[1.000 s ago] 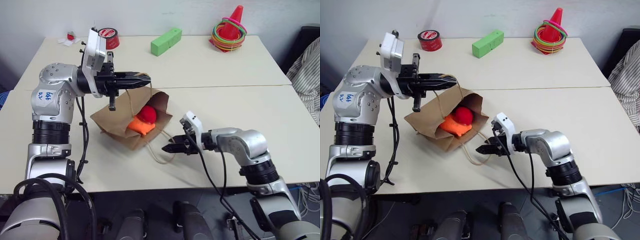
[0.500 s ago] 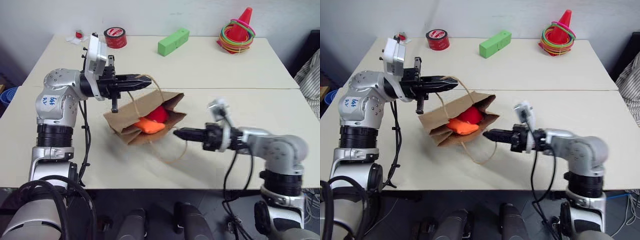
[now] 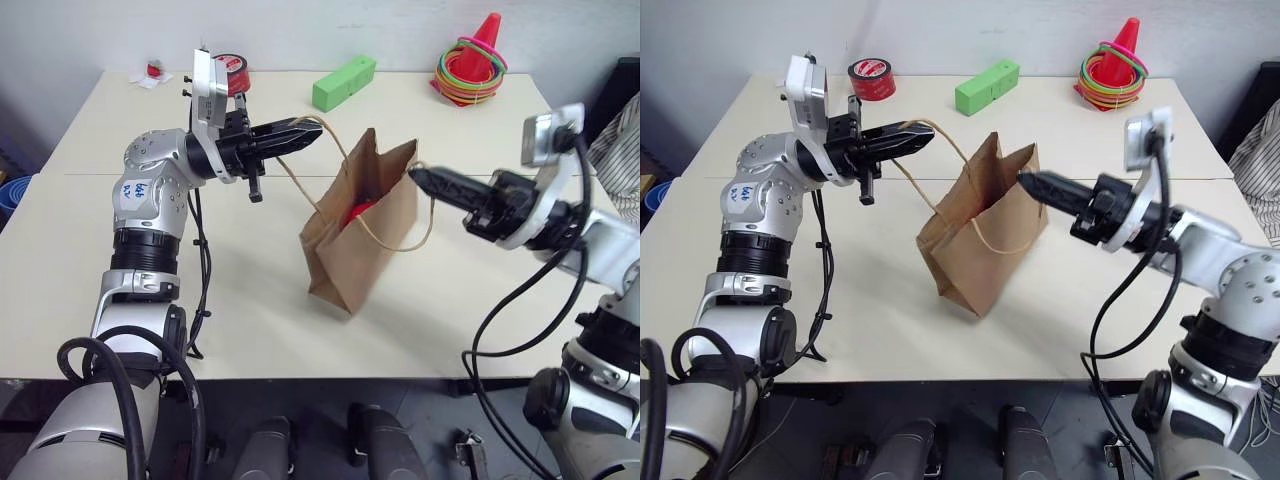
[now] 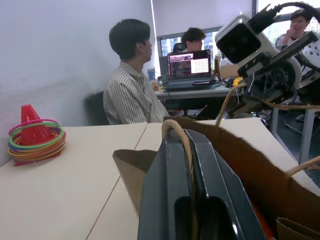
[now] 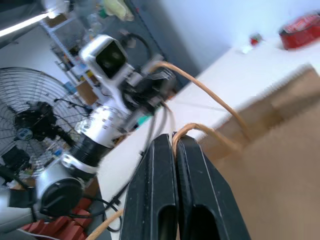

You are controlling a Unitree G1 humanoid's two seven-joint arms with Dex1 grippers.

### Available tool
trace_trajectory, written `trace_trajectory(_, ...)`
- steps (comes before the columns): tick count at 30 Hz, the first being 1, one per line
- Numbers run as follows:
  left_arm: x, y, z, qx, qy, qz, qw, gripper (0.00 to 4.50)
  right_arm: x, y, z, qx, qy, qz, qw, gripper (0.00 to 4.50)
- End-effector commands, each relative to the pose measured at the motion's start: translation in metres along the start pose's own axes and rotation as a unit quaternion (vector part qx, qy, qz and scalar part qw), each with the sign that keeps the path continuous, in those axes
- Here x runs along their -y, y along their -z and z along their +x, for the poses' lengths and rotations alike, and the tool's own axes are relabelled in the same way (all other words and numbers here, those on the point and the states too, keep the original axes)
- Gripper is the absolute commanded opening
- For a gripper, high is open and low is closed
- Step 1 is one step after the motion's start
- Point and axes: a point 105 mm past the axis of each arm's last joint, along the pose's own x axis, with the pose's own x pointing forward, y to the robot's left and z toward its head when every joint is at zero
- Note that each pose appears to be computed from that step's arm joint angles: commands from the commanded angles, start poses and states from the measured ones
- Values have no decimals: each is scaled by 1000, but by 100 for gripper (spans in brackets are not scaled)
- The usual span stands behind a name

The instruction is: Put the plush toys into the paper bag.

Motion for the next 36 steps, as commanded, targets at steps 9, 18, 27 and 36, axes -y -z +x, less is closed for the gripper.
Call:
trace_trajectory(9,7,-12,-12,-20,8,13,1000,335,-6,-9,-23,9,-3,-47,999,156)
trace_trajectory(18,9,5,-70,-120,-24,-33,992,450,-22,-11,-57,-27,-20,-56,998,445)
trace_trajectory(27,61,28,-107,-170,-30,-100,980,450,23,59,-77,-90,64,-241,964,272)
trace_trajectory(36,98,38,-42,-83,-75,-92,990,450,10,114,-9,-64,-20,-348,935,6)
